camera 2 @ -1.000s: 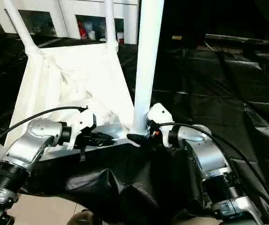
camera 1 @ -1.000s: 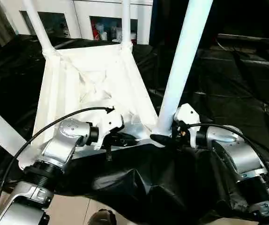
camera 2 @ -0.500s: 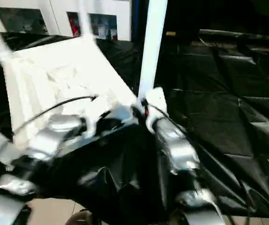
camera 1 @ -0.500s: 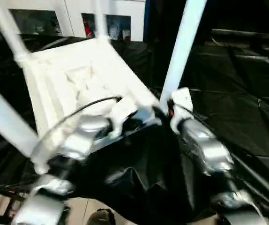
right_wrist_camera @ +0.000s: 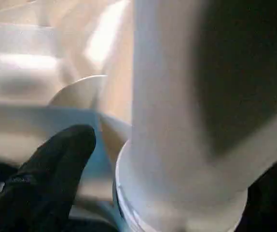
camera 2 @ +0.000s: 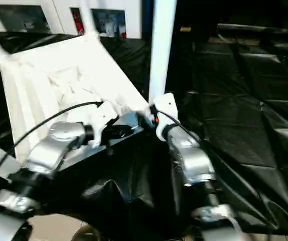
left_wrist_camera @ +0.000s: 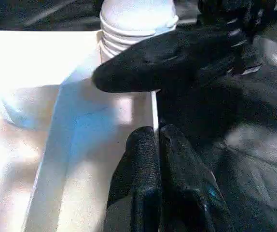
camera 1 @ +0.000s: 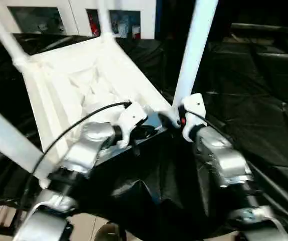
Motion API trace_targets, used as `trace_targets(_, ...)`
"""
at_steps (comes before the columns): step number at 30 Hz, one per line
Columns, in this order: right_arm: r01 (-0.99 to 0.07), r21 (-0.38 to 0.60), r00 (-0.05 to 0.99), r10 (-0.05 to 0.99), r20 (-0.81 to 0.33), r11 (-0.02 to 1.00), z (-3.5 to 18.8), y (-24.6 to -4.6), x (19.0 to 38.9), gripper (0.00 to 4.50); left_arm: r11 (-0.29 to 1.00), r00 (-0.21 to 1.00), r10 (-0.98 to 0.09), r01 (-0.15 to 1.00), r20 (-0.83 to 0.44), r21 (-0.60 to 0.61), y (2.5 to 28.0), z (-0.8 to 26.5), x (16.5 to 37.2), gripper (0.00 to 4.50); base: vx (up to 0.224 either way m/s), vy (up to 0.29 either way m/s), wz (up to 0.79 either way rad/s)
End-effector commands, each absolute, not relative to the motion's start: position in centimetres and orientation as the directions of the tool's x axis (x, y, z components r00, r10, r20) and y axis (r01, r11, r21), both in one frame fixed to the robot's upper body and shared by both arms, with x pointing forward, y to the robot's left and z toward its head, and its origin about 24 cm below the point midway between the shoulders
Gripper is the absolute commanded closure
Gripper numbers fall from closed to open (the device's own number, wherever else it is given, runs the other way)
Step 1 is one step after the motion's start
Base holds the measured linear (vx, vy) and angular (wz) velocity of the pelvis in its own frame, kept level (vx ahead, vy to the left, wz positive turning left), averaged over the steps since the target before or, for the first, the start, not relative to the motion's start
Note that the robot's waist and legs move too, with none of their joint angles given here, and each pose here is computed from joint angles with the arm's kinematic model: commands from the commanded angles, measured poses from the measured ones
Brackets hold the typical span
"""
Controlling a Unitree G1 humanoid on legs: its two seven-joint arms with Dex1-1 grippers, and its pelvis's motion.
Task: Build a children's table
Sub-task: Rotate leg to tighten
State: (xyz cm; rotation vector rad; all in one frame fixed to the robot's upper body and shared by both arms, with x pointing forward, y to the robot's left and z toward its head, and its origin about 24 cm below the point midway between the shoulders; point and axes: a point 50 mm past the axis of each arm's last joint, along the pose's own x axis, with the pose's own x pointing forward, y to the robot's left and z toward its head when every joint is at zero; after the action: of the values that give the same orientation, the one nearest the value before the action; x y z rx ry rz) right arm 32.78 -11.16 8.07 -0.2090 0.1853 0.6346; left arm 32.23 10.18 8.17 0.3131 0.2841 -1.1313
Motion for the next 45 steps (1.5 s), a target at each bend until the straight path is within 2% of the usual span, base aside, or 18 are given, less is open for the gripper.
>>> trace_targets(1,-0.745,-0.144,0.660,0.690,-0.296,0.651,7.8,-10.8,31.5,0.14,0.240,0.262,-0.905,0.965,-0.337,0.104,9.2,8.8,31.1,4.50,0.000,0.000,0.00)
trace_targets(3,-0.793,-0.151,0.605,0.732,-0.312,0.591,8.0,-11.2,30.9,0.14,0.215,0.235,-0.911,0.972,-0.340,0.096,9.6,8.8,30.9,4.50,0.000,0.000,0.00)
trace_targets(4,-0.843,-0.148,0.536,0.779,-0.325,0.518,8.4,-11.8,30.2,0.14,0.173,0.193,-0.920,0.981,-0.340,0.089,10.1,9.0,30.7,4.50,0.000,0.000,0.00)
trace_targets(6,-0.868,-0.139,0.495,0.800,-0.339,0.477,8.5,-12.2,29.8,0.14,0.155,0.172,-0.924,0.985,-0.341,0.078,10.4,9.1,30.6,4.50,0.000,0.000,0.00)
trace_targets(8,-0.913,-0.102,0.404,0.837,-0.368,0.396,8.8,-12.7,29.1,0.14,0.107,0.121,-0.926,0.993,-0.357,0.058,11.1,9.2,30.2,4.50,0.000,0.000,0.00)
trace_targets(12,-0.932,-0.080,0.356,0.852,-0.383,0.353,8.9,-12.9,28.8,0.14,0.063,0.074,-0.926,0.997,-0.370,0.043,11.6,9.3,29.8,4.50,0.000,0.000,0.00)
trace_targets(14,-0.934,-0.077,0.350,0.853,-0.388,0.348,8.8,-12.8,28.9,0.41,0.056,0.067,-0.927,0.998,-0.370,0.041,11.7,9.3,29.8,4.50,0.000,0.000,0.00)
trace_targets(17,-0.936,-0.079,0.347,0.852,-0.393,0.344,8.7,-12.5,29.0,0.52,0.053,0.064,-0.926,0.998,-0.372,0.040,11.9,9.4,29.7,4.50,0.000,0.000,0.00)
trace_targets(20,-0.931,-0.077,0.358,0.849,-0.388,0.358,8.6,-12.3,29.1,0.86,0.067,0.080,-0.925,0.997,-0.372,0.047,11.9,9.4,29.8,4.50,0.000,0.000,0.00)
trace_targets(22,-0.902,-0.075,0.421,0.830,-0.366,0.425,8.4,-12.1,29.6,0.97,0.130,0.142,-0.918,0.990,-0.370,0.058,11.8,9.4,30.3,4.50,0.000,0.000,0.00)
trace_targets(23,-0.867,-0.066,0.483,0.802,-0.353,0.493,8.3,-12.0,30.1,1.09,0.191,0.203,-0.907,0.979,-0.369,0.069,11.7,9.4,30.9,4.50,0.000,0.000,0.00)
trace_targets(25,-0.851,-0.062,0.507,0.788,-0.349,0.521,8.2,-12.0,30.3,1.23,0.213,0.224,-0.903,0.974,-0.366,0.073,11.6,9.5,31.1,4.50,0.000,0.000,0.00)
trace_targets(28,-0.728,-0.031,0.656,0.682,-0.325,0.685,7.6,-11.6,31.5,1.35,0.302,0.307,-0.896,0.951,-0.319,0.066,10.8,9.8,31.9,4.50,0.000,0.000,0.00)
trace_targets(32,-0.488,0.043,0.812,0.471,-0.346,0.872,5.8,-10.4,32.6,1.68,0.418,0.418,-0.864,0.906,-0.281,0.060,8.6,9.7,32.8,4.50,0.000,0.000,0.00)
trace_targets(37,-0.463,0.041,0.827,0.448,-0.339,0.886,5.4,-8.8,32.6,1.74,0.457,0.454,-0.852,0.888,-0.262,0.050,7.3,9.6,33.0,4.50,0.000,0.000,0.00)
trace_targets(38,-0.493,0.063,0.810,0.484,-0.330,0.868,5.4,-7.9,32.4,1.22,0.446,0.441,-0.862,0.894,-0.251,0.039,6.7,9.6,32.9,4.50,0.000,0.000,0.00)
trace_targets(40,-0.536,0.065,0.788,0.527,-0.319,0.841,5.5,-6.9,32.1,1.22,0.427,0.424,-0.872,0.903,-0.244,0.041,6.1,9.6,32.6,4.50,0.000,0.000,0.00)
trace_targets(45,-0.596,0.022,0.762,0.574,-0.299,0.803,6.1,-7.0,32.1,0.70,0.397,0.396,-0.880,0.916,-0.263,0.049,6.4,9.5,32.4,4.50,0.000,0.000,0.00)
